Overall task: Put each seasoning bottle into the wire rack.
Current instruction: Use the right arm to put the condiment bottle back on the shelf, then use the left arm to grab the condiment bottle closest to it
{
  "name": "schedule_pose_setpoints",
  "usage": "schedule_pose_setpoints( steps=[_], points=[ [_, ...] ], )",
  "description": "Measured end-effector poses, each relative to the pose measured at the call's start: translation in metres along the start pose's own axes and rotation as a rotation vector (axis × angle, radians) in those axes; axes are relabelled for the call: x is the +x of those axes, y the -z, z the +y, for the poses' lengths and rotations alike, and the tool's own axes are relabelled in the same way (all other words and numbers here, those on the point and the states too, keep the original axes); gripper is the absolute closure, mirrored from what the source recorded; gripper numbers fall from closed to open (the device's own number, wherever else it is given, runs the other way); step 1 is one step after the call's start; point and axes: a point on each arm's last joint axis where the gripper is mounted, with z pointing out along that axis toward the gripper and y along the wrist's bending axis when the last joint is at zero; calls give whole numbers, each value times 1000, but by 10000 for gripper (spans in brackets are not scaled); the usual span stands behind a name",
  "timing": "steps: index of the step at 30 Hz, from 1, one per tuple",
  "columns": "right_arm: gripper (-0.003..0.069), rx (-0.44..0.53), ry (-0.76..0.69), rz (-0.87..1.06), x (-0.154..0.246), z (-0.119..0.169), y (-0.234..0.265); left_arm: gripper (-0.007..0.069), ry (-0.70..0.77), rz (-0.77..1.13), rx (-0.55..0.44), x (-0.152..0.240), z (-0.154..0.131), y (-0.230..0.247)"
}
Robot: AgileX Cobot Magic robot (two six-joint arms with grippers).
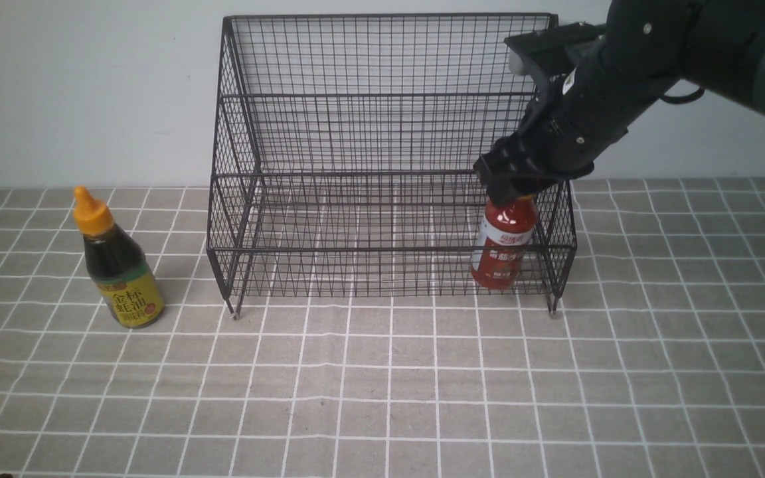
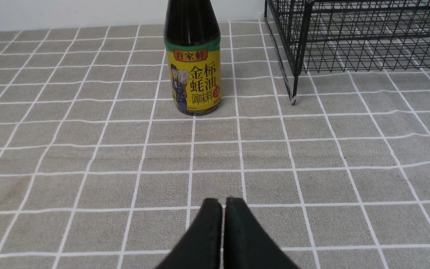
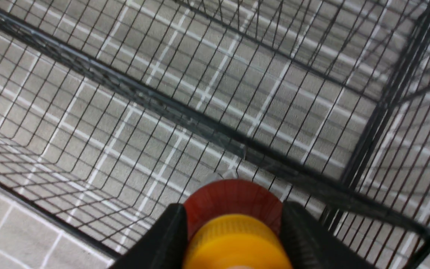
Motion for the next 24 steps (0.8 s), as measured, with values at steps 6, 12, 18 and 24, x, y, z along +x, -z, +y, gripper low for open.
schedule_pose_setpoints(
  steps=[6,12,18,24],
  points=[
    [134,7,-48,-13,0,3,27,631,0,0,0,0,0,0],
    [116,19,-37,-83,-4,10,101,631,0,0,0,0,0,0],
    [380,45,-66,-377,24,24,240,631,0,0,0,0,0,0],
    [631,69,-130,-577,112,33,334,631,0,0,0,0,0,0]
  ],
)
